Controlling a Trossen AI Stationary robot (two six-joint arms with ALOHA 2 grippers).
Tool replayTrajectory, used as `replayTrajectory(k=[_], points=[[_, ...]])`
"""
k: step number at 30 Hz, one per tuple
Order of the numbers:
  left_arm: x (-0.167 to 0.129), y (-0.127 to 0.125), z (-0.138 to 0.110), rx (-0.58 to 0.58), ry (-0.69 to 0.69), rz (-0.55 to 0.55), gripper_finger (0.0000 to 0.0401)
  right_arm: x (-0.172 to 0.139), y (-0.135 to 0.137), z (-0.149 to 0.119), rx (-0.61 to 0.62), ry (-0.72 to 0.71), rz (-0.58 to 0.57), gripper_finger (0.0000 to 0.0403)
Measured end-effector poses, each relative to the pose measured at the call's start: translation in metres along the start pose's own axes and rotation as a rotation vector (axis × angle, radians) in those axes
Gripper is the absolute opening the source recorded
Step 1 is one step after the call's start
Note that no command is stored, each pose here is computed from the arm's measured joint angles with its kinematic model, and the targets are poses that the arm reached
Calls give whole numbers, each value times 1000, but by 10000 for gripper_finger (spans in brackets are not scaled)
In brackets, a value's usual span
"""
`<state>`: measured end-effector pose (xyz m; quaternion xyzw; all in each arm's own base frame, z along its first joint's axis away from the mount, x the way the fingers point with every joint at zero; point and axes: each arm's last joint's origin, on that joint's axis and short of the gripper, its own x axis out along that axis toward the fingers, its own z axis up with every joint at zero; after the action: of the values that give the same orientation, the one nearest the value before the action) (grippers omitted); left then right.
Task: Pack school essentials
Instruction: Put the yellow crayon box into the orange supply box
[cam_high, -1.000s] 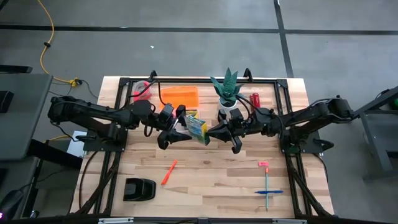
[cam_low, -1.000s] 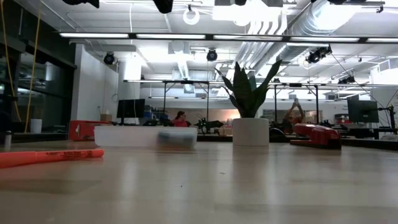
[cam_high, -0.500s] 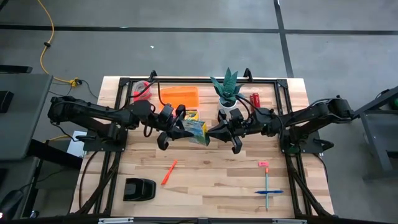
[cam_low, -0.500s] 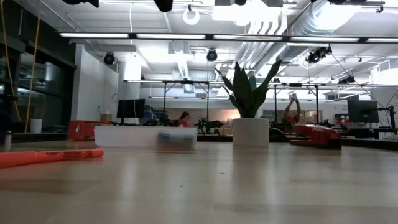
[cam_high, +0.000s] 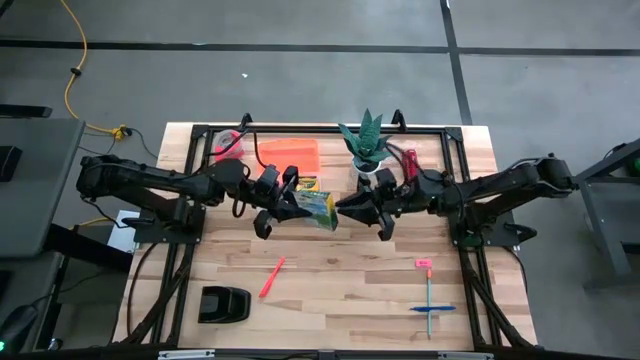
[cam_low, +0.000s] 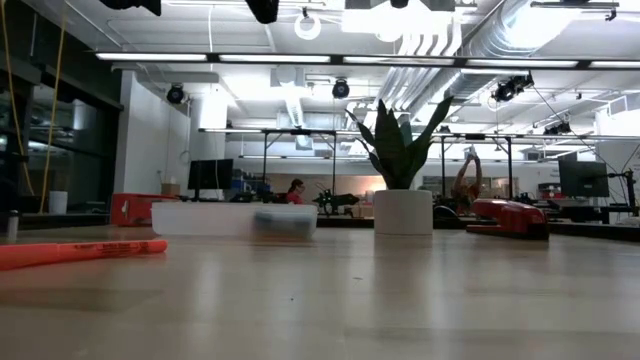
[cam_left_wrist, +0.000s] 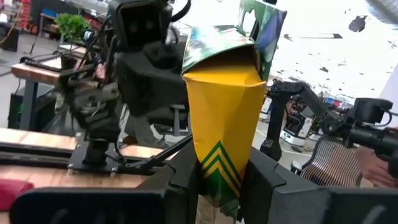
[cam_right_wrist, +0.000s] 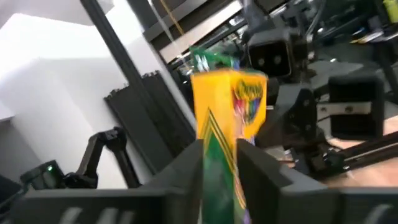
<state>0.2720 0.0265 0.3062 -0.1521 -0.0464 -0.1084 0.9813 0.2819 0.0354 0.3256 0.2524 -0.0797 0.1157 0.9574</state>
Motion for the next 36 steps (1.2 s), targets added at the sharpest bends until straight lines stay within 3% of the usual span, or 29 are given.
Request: replayTrajectory(k=[4, 7, 13, 21, 24, 30, 33, 36], points=[[-12, 7, 9, -6, 20, 5, 69, -15, 2, 14, -45, 27, -46, 165], [-29, 10, 19, -27, 51, 37, 69, -29, 2, 25, -50, 42, -85, 193], [-74, 4, 39, -25, 91, 146, 69, -55, -2, 41, -55, 71, -227, 202], [-117, -7, 35, 67, 213, 460, 69, -70, -5, 51, -144, 43, -340, 203], [-119, -5, 28, 198, 314, 521, 69, -70, -7, 52, -152, 38, -356, 203], [-111, 12, 1, 554, 695, 608, 71, -69, -10, 49, -145, 53, -371, 202], [-108, 22, -10, 591, 837, 689, 71, -68, -12, 46, -142, 80, -383, 202], [-101, 32, -20, 557, 903, 744, 71, -67, -13, 45, -143, 85, -402, 202]])
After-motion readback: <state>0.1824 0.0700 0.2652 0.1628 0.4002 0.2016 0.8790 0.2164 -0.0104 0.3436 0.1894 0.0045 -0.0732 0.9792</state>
